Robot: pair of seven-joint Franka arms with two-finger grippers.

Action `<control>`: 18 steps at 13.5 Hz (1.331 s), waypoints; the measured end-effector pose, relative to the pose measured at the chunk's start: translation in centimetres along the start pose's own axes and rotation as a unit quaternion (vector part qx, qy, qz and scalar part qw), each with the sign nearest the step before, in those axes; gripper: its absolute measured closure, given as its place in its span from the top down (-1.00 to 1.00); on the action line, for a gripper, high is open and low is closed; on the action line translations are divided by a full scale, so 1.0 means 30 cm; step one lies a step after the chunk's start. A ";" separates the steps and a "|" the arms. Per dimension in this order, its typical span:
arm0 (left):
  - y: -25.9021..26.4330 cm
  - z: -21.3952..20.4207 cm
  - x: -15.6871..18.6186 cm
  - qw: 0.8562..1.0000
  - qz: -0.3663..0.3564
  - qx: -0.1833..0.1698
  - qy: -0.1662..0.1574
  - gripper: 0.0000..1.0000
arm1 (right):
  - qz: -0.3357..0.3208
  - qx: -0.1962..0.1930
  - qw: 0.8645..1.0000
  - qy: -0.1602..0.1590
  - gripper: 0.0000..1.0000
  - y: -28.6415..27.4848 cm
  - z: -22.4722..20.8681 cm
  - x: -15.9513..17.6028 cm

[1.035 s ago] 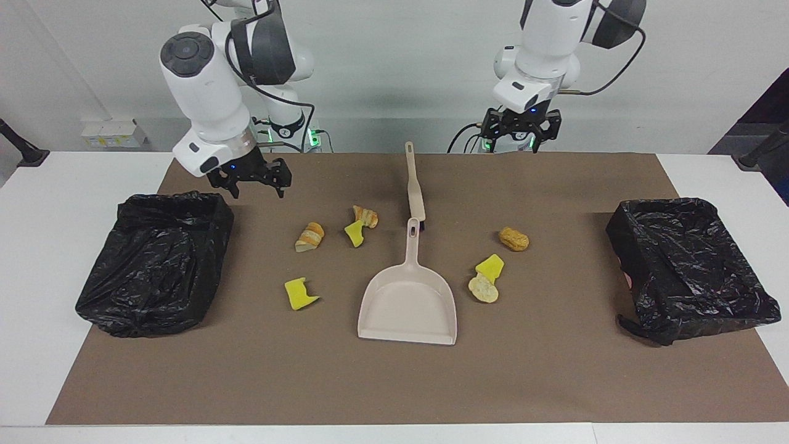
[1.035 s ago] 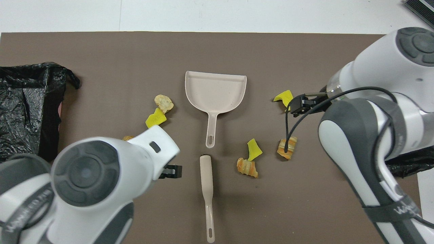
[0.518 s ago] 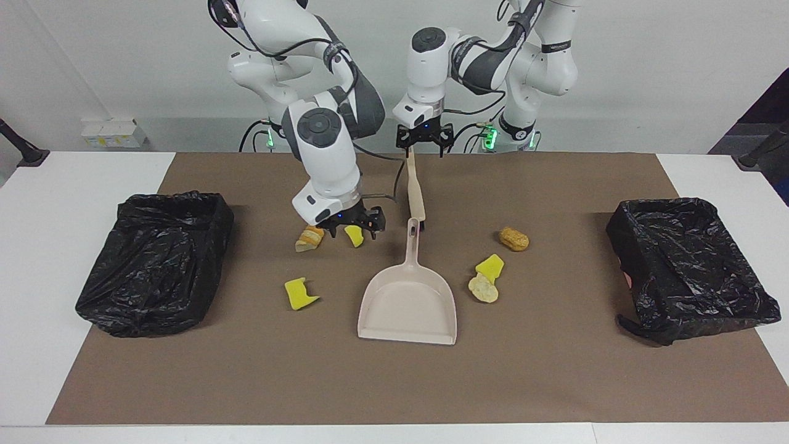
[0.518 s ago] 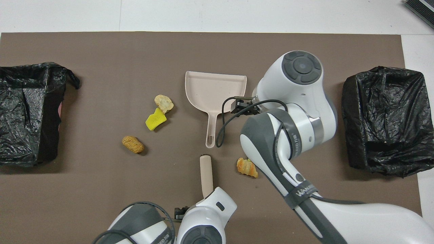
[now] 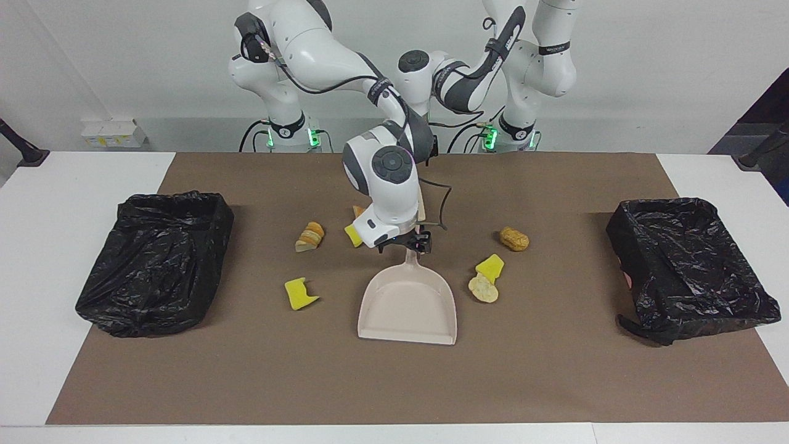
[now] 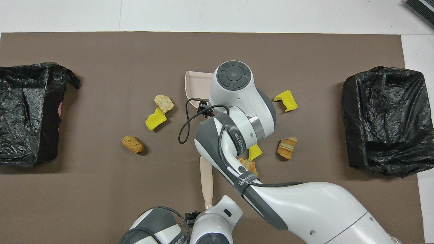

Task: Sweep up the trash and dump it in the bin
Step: 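Reach the right gripper to the beige dustpan handle and grasp it, then move the dustpan toward the bread while the left gripper grasps the brush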

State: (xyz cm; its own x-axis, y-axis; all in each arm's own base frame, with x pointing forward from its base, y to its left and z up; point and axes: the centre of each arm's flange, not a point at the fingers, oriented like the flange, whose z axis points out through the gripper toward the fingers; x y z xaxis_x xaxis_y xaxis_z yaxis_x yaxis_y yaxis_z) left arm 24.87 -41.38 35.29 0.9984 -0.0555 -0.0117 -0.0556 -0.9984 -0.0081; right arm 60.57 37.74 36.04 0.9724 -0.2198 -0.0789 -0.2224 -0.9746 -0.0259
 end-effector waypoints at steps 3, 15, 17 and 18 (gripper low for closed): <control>-0.007 0.012 -0.005 1.000 -0.002 0.003 -0.002 0.87 | -0.008 -0.013 1.000 0.009 0.79 -0.052 0.016 -0.049; 0.004 0.062 -0.018 1.000 0.000 0.016 -0.013 -0.14 | -0.096 -0.022 0.995 0.026 -0.36 -0.032 -0.064 -0.053; 0.000 0.063 -0.017 1.000 0.000 0.019 -0.015 -0.29 | -0.130 -0.016 0.991 0.035 -0.36 0.039 -0.144 -0.002; -0.002 0.063 -0.018 1.000 0.000 0.023 -0.018 -0.49 | -0.157 -0.016 0.987 0.035 -0.36 0.095 -0.183 0.033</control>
State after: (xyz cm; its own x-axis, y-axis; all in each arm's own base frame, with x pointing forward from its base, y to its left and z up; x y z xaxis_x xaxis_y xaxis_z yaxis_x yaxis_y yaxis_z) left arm 24.30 -41.26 33.42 0.9973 -0.0553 -0.0480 -0.0579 -0.9968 -0.0546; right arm 61.30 34.52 41.35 0.9957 0.0922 -0.0034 0.0921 -0.9957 -0.0058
